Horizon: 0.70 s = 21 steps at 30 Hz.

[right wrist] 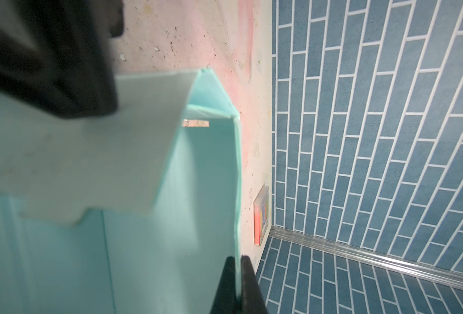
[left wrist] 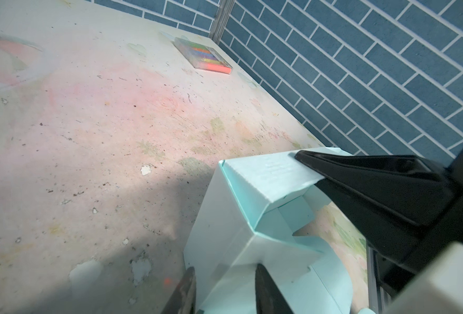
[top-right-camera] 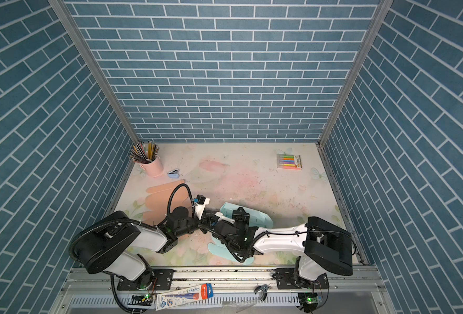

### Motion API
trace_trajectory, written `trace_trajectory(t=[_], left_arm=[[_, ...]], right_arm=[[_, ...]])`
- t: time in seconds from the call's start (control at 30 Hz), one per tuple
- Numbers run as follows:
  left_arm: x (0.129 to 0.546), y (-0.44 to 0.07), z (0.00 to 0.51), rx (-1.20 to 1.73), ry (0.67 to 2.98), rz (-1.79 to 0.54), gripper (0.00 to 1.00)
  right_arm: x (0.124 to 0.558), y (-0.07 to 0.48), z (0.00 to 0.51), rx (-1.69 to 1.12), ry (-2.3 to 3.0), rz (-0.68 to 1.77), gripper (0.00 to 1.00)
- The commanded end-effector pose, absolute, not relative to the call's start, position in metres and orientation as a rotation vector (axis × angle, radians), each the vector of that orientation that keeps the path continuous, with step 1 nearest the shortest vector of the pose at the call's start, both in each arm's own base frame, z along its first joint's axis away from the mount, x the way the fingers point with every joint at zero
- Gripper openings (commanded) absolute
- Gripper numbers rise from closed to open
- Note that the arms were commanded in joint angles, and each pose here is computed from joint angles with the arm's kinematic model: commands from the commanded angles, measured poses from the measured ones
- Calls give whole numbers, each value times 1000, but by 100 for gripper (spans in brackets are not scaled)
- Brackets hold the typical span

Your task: Fold the paper box

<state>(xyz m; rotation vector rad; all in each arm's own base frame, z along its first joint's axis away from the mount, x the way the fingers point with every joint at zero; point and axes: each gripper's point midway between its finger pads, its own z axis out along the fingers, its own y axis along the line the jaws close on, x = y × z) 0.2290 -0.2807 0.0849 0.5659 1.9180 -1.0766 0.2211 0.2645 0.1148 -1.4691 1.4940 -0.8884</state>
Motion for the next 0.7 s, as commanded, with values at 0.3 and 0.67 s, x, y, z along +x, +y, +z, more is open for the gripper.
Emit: trace_trajectory(t=[0.3,0.67], left_arm=[[222,-282,86,636,1823,-1040,42],[231,-284,85,639,1785,-995,43]], right_arm=[[213,265,99,-1549,1448,-935,0],[209,266,100,-1548,1450,-918,0]])
